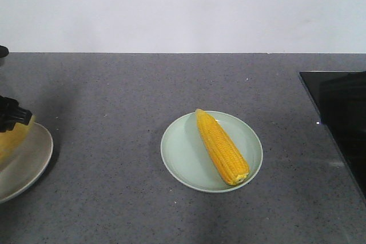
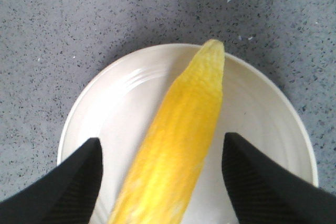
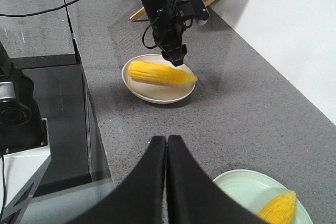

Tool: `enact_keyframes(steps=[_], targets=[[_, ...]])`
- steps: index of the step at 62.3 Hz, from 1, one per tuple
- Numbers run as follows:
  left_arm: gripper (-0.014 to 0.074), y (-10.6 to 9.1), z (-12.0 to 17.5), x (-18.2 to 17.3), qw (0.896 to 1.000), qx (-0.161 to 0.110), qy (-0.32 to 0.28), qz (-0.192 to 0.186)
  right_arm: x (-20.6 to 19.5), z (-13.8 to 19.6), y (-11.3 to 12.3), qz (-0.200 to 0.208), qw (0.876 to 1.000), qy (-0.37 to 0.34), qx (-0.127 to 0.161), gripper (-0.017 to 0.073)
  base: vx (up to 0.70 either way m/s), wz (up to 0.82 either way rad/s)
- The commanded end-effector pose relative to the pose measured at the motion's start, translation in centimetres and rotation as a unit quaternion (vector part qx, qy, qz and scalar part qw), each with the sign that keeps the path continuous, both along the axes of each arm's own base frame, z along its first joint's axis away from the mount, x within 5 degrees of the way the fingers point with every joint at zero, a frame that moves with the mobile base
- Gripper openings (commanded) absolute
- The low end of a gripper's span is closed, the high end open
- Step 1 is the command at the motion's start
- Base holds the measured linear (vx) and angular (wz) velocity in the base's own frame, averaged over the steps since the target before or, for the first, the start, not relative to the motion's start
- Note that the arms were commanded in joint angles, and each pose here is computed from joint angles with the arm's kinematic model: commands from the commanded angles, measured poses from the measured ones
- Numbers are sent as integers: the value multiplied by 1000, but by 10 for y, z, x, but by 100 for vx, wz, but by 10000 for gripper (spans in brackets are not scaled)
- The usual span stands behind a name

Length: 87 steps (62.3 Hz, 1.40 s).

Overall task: Distribute corn equally
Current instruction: 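Lower the left gripper's corn ear onto the beige plate, then open the left gripper and lift it away from the beige plate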

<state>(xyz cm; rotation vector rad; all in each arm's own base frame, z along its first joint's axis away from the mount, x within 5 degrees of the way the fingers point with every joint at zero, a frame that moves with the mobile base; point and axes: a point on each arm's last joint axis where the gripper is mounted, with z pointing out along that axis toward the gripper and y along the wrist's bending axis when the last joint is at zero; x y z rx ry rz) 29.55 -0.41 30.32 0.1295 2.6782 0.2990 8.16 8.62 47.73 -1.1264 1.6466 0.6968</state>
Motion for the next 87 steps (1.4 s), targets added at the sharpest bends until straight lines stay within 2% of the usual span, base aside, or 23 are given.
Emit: enact_keyframes(steps=[1,27,37,44,50,56,59,64,68,70,78,84,87], targets=[[489,1,17,-2,999,0,-36,0,-5,9,1,13,1000,-6,17,-4,0,0],[485,1,15,-4,1000,0,-18,6,-3,9,0,1,1000,-13,18,-4,0,0],[442,-3,16,-6,999,-26,-17,10,10,12,-7,-75,996,-52,10,-4,0,0],[368,-9,21,-11,997,-66,-26,8,21,12,-15,-148,987,-55,9,-4,0,0],[281,-18,30,-18,993,-111,-41,-23,28,11,-23,-210,976,-57,-3,-4,0,0],[155,-30,42,-30,980,-170,-73,-70,33,8,-32,-258,964,-58,-28,-4,0,0],[99,-35,45,-36,972,-196,-95,-89,36,6,-38,-288,954,-60,-51,-4,0,0],[-1,-43,49,-50,954,-231,-142,-129,38,3,-48,-345,935,-48,-68,-4,0,0],[-9,-46,45,-65,940,-244,-176,-162,38,-2,-54,-374,923,-48,-70,-4,0,0],[-8,-48,42,-72,931,-261,-190,-168,36,-5,-56,-385,919,-52,-70,-4,0,0],[-8,-52,16,-105,910,-295,-220,-190,27,-41,-59,-392,916,-44,-68,-4,0,0],[-8,-53,-11,-127,904,-307,-221,-199,20,-81,-61,-393,916,-32,-74,-4,0,0],[-8,-53,-20,-136,901,-309,-226,-205,15,-96,-62,-396,915,-33,-67,-4,0,0]])
